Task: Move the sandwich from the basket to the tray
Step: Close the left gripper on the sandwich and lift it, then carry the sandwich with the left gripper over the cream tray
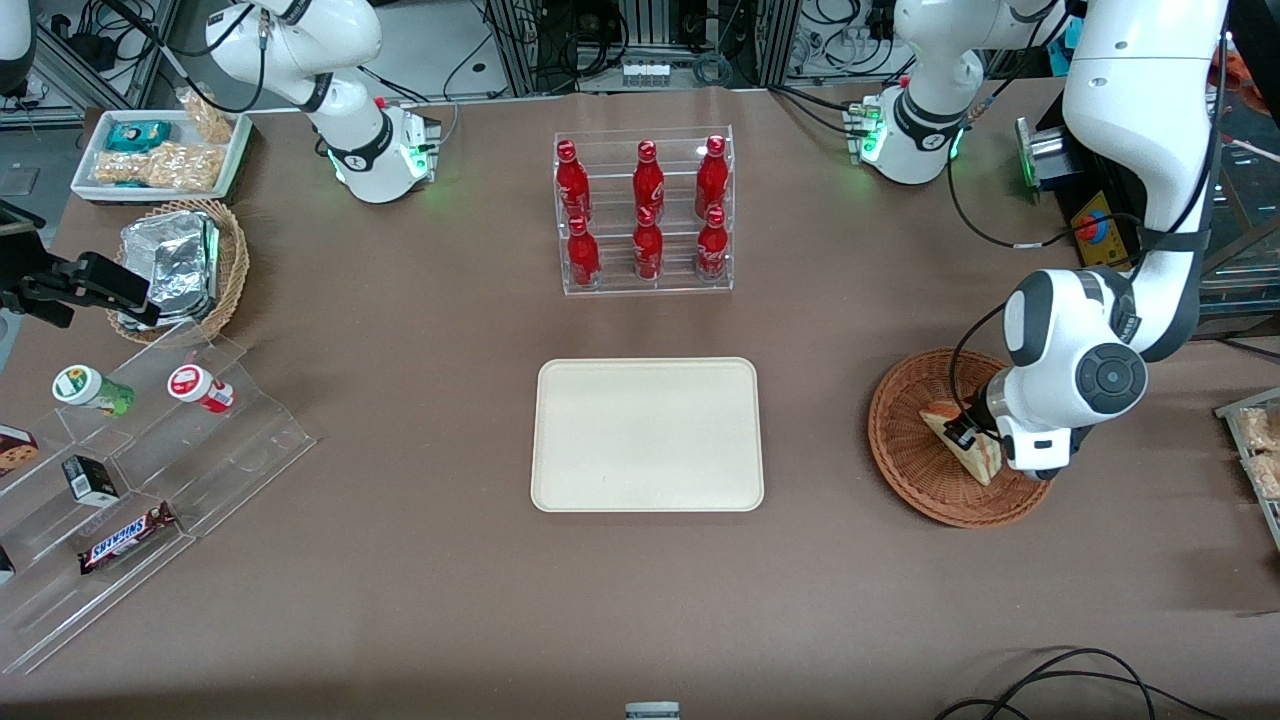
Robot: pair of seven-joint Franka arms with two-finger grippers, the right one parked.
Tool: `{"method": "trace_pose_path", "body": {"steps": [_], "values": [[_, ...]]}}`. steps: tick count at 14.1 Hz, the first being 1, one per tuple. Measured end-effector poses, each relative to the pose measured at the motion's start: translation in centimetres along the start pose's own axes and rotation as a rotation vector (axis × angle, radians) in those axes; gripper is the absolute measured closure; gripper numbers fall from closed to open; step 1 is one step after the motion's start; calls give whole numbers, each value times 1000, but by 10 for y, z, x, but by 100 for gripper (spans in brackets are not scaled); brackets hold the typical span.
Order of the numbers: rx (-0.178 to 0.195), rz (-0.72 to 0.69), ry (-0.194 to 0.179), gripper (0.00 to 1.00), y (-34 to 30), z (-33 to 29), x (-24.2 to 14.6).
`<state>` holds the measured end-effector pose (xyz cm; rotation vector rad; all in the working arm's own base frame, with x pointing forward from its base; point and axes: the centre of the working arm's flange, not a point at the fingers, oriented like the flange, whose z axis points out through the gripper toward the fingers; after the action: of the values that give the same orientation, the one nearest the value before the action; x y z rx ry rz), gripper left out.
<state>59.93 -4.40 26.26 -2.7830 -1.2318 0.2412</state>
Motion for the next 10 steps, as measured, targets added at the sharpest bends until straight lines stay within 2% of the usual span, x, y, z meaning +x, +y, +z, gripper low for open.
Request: {"method": "trace_pose_path", "body": {"steps": [1, 2, 6, 8, 10], "values": [[6, 0, -5, 68, 1, -5, 1], [21, 0, -15, 72, 1, -13, 1], [79, 24, -58, 80, 6, -80, -13], [68, 93, -49, 85, 25, -109, -51], [52, 180, -37, 87, 56, -114, -104]]}}
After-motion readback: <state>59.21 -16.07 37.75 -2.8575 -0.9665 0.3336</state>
